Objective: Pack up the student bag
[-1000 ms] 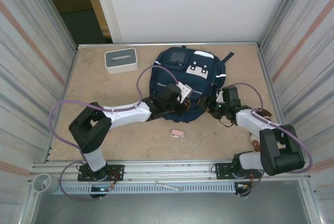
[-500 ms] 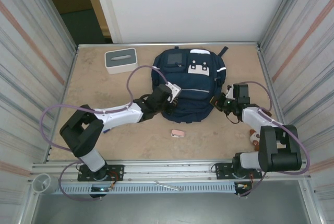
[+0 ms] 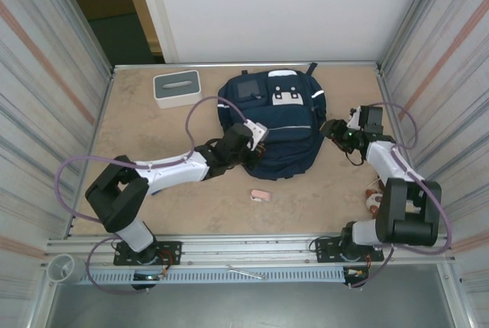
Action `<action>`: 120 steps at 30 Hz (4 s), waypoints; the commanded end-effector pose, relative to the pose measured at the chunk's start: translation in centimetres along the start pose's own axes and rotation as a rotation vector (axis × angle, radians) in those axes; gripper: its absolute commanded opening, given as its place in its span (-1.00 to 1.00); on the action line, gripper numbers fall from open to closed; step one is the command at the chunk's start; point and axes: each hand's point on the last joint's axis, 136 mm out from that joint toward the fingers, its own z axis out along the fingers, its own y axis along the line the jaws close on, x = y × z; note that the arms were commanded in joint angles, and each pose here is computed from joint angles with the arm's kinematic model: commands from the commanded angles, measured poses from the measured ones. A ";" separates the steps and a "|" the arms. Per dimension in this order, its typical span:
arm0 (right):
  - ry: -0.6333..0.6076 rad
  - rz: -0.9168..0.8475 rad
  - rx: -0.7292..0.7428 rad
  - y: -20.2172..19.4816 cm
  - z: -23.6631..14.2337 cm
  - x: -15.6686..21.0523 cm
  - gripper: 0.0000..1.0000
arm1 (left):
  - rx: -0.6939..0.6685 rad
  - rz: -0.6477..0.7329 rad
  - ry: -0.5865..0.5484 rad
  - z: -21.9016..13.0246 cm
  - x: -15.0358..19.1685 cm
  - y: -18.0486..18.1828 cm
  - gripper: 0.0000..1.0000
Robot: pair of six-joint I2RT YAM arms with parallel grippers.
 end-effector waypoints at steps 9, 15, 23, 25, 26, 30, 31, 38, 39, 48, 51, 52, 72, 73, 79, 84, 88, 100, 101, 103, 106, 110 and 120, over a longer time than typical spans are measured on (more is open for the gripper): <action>0.014 -0.007 -0.030 0.8 0.3 8.0 0.48 | 0.104 -0.023 -0.074 0.4 -3.2 -3.8 -1.00; 0.017 -0.049 -0.037 1.3 1.8 6.5 -0.62 | 0.039 0.017 -0.049 -0.5 -1.5 -2.4 -1.00; -0.058 -0.046 0.005 -0.7 -0.8 3.1 -1.00 | -0.242 0.139 0.012 -2.8 0.7 4.8 -1.00; -0.055 -0.069 -0.002 -0.2 -1.2 2.2 -1.00 | -0.260 0.137 0.022 -3.0 0.9 5.8 -1.00; -0.040 -0.084 -0.007 0.2 -1.2 1.8 -1.00 | -0.257 0.147 0.024 -3.1 0.8 5.9 -1.00; 0.022 -0.088 -0.030 1.6 -0.2 0.1 -0.98 | -0.116 0.129 -0.001 -2.5 0.1 3.4 -1.00; 0.017 -0.082 -0.023 1.5 0.0 -0.5 -0.94 | -0.069 0.114 -0.011 -2.3 -0.2 2.6 -1.00; -0.084 0.017 -0.004 0.0 -1.5 -4.0 -0.59 | 0.121 0.065 -0.063 -1.3 -2.4 -2.2 -1.00; -0.093 0.017 0.004 -0.1 -1.8 -3.5 -0.44 | 0.129 0.065 -0.066 -1.1 -2.7 -2.6 -1.00; -0.031 0.031 -0.005 -1.0 -3.5 7.2 0.45 | 0.092 0.069 -0.054 0.1 -3.0 -2.4 -1.00; -0.018 0.002 0.016 -0.8 -2.5 9.5 0.54 | 0.087 0.076 -0.049 0.4 -2.8 -2.5 -1.00; -0.021 0.000 0.024 -0.8 -2.1 10.0 0.55 | 0.084 0.077 -0.047 0.4 -2.7 -2.5 -1.00; -0.135 0.028 0.138 -4.9 -0.3 5.7 -0.88 | -0.064 0.087 -0.029 -1.6 -0.9 1.9 -1.00; -0.148 0.025 0.137 -5.0 -0.9 5.1 -0.91 | -0.092 0.091 -0.018 -1.7 -0.5 2.7 -1.00; -0.152 -0.008 0.106 -4.1 -2.5 3.1 -1.00 | -0.176 0.079 0.013 -1.4 0.1 6.7 -1.00; -0.092 -0.007 0.048 -3.1 -1.6 3.6 -1.00 | -0.258 0.076 0.053 0.0 0.2 9.2 -1.00; -0.036 -0.022 0.002 -1.6 -0.3 5.8 -0.91 | -0.195 0.084 0.062 0.2 -0.1 8.0 -0.58; -0.051 -0.268 0.173 -0.1 -2.6 7.8 0.18 | -0.135 0.183 -0.127 -5.5 -2.7 5.6 0.50; -0.104 -0.235 0.144 0.2 -3.2 6.8 0.23 | -0.128 0.217 -0.134 -5.4 -3.1 4.9 0.53; -0.162 -0.189 0.088 0.8 -3.2 5.3 0.31 | -0.119 0.306 -0.127 -4.6 -3.8 3.3 0.60; -0.120 -0.182 0.067 1.7 -1.5 4.9 0.33 | -0.098 0.414 -0.076 -2.5 -4.1 1.5 0.65; -0.059 -0.177 0.098 0.7 0.7 5.4 0.21 | -0.060 0.504 -0.017 0.2 -4.2 -0.1 0.71; 0.021 -0.136 0.088 -1.0 3.0 9.0 0.14 | -0.008 0.553 0.075 5.1 -4.4 -0.3 0.57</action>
